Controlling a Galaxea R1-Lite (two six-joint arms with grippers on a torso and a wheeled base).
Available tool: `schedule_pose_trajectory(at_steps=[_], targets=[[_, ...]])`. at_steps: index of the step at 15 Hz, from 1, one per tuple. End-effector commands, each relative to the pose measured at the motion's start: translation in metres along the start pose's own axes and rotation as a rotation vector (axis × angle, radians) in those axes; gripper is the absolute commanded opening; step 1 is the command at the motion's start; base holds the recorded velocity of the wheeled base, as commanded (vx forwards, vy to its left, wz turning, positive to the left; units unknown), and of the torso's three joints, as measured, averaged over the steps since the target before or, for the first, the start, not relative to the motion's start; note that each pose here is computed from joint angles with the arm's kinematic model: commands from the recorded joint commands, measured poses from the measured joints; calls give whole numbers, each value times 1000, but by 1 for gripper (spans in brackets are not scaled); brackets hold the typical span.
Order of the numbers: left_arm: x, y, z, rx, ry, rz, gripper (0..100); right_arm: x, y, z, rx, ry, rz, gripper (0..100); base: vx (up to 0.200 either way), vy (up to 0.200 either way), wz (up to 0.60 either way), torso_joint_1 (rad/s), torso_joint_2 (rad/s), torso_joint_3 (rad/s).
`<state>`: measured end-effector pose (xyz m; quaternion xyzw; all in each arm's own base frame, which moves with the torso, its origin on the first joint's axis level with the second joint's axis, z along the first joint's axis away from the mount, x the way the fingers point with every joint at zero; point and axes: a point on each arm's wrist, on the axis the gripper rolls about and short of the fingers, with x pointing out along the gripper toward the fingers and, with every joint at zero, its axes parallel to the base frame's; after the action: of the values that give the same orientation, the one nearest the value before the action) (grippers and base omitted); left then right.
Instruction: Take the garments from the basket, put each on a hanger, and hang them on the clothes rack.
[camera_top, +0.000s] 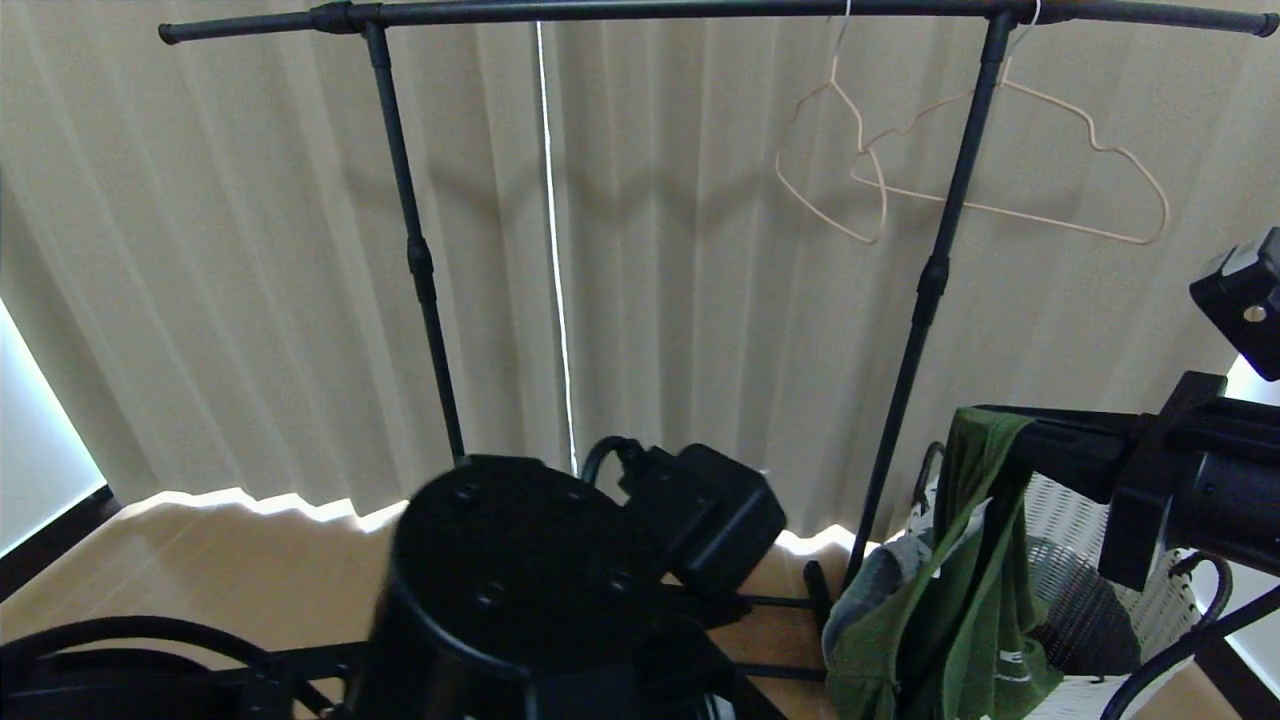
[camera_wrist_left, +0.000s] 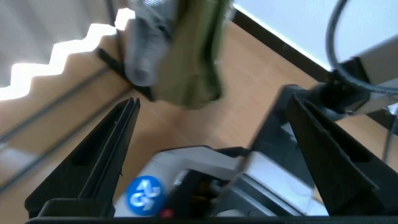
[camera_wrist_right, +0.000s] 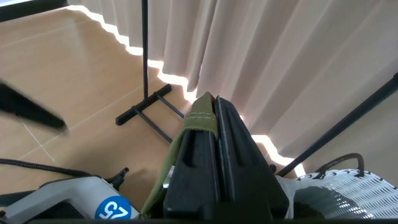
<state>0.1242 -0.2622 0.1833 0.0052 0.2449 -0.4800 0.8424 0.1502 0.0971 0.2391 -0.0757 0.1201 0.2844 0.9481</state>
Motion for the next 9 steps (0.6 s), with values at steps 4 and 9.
schedule_pose_trajectory(at_steps=[4,9], targets=[[72,-11,-6,-34,45,81,100,-2,1,2,0,-20,3,0,0,0,0,0,0,0],[116,11,-14,-49,44,268,100,-4,3,5,-5,-50,14,0,0,0,0,0,0,0]])
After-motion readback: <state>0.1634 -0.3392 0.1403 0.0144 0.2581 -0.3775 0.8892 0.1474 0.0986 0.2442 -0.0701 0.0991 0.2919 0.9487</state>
